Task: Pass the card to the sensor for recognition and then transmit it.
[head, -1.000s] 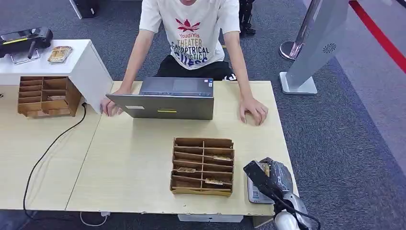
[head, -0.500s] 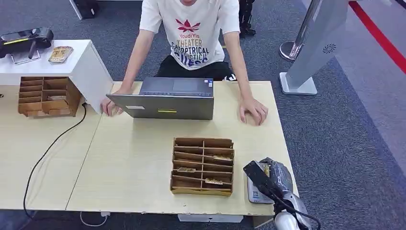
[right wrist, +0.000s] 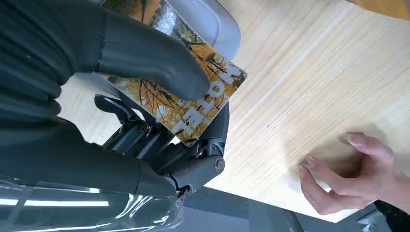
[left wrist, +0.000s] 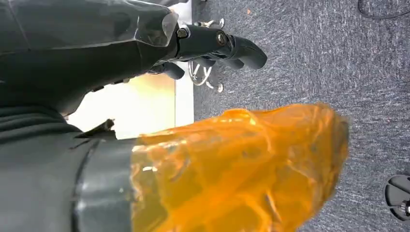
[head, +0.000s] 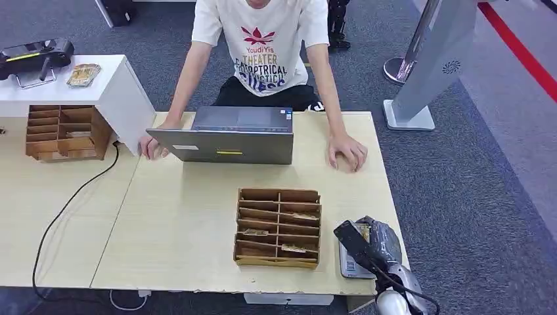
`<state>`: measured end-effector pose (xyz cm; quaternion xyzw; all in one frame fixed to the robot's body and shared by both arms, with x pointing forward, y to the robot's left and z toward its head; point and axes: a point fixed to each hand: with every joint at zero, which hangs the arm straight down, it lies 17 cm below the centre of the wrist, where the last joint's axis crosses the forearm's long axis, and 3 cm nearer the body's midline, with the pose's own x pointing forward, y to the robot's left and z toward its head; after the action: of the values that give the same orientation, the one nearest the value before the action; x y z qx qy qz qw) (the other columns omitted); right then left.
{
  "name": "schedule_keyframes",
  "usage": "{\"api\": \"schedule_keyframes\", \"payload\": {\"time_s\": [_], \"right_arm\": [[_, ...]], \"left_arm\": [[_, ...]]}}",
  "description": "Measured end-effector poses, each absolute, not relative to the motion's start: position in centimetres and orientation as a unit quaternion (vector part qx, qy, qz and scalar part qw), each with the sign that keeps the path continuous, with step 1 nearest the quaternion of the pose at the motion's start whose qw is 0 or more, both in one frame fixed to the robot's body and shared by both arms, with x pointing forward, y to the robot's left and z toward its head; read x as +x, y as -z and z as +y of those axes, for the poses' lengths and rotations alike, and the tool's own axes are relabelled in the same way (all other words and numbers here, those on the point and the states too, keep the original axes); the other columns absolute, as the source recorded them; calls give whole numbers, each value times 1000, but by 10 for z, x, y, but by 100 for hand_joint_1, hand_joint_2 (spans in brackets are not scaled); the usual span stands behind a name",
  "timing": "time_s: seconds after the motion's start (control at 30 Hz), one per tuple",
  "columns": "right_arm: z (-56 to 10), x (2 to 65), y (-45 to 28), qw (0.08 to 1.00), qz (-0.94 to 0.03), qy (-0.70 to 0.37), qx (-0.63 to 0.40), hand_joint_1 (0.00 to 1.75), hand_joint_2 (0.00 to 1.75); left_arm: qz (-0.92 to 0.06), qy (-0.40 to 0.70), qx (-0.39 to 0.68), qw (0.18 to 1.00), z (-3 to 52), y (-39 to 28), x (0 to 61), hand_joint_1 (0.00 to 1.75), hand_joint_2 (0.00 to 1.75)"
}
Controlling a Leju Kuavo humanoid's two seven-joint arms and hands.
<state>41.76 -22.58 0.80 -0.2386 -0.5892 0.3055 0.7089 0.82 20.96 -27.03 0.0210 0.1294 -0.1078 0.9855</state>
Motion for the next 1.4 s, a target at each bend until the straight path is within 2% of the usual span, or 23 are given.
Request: {"api": "schedule_keyframes", "payload": {"time_s": [1.4], "right_arm": [[-226,418,-8,709,-589,-306,-238,175,175]], "left_arm": [[129,109,22,985,210,270,8,0,0]]}}
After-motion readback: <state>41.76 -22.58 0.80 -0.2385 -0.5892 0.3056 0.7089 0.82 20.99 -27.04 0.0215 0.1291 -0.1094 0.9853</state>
